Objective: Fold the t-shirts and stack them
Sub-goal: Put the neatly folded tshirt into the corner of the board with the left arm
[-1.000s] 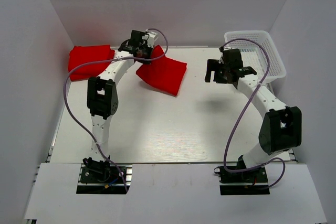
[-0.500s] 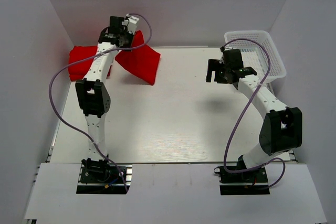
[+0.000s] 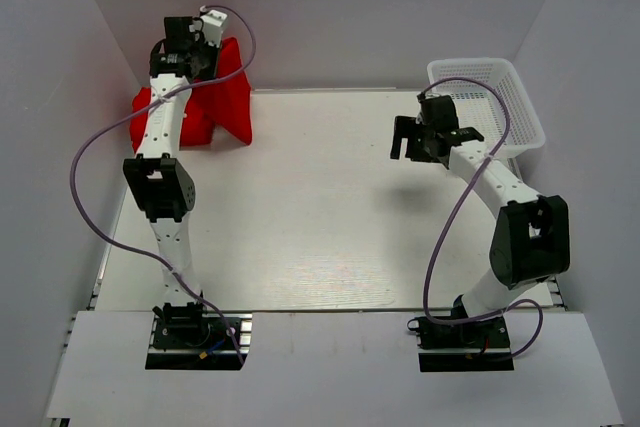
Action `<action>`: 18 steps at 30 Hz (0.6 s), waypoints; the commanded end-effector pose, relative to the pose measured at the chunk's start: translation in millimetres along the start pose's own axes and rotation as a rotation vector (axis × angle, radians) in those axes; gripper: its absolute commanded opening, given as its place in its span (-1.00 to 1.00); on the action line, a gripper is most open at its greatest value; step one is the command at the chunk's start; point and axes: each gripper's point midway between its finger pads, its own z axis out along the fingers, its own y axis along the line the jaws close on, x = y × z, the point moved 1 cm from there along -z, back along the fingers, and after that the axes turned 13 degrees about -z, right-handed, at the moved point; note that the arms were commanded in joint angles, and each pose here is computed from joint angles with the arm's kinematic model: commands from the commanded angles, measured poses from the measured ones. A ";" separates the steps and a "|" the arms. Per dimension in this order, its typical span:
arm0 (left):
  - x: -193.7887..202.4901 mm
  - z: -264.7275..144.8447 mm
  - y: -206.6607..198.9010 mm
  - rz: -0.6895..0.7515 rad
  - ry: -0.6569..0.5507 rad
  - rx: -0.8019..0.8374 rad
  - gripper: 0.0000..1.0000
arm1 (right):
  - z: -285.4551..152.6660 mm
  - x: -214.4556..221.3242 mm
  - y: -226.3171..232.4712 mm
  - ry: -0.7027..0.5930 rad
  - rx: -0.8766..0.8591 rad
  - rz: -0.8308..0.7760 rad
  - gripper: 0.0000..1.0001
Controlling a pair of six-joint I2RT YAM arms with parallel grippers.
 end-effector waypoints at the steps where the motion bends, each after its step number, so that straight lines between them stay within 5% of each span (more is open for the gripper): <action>1: -75.9 -69.7 13.6 0.043 -0.218 -0.014 -1.00 | 1.0 -15.1 2.4 -0.036 -0.002 0.010 0.81; 18: -63.0 -91.8 126.1 -0.033 -0.246 -0.209 -1.00 | 18.5 -17.7 15.0 0.013 -0.051 0.024 0.81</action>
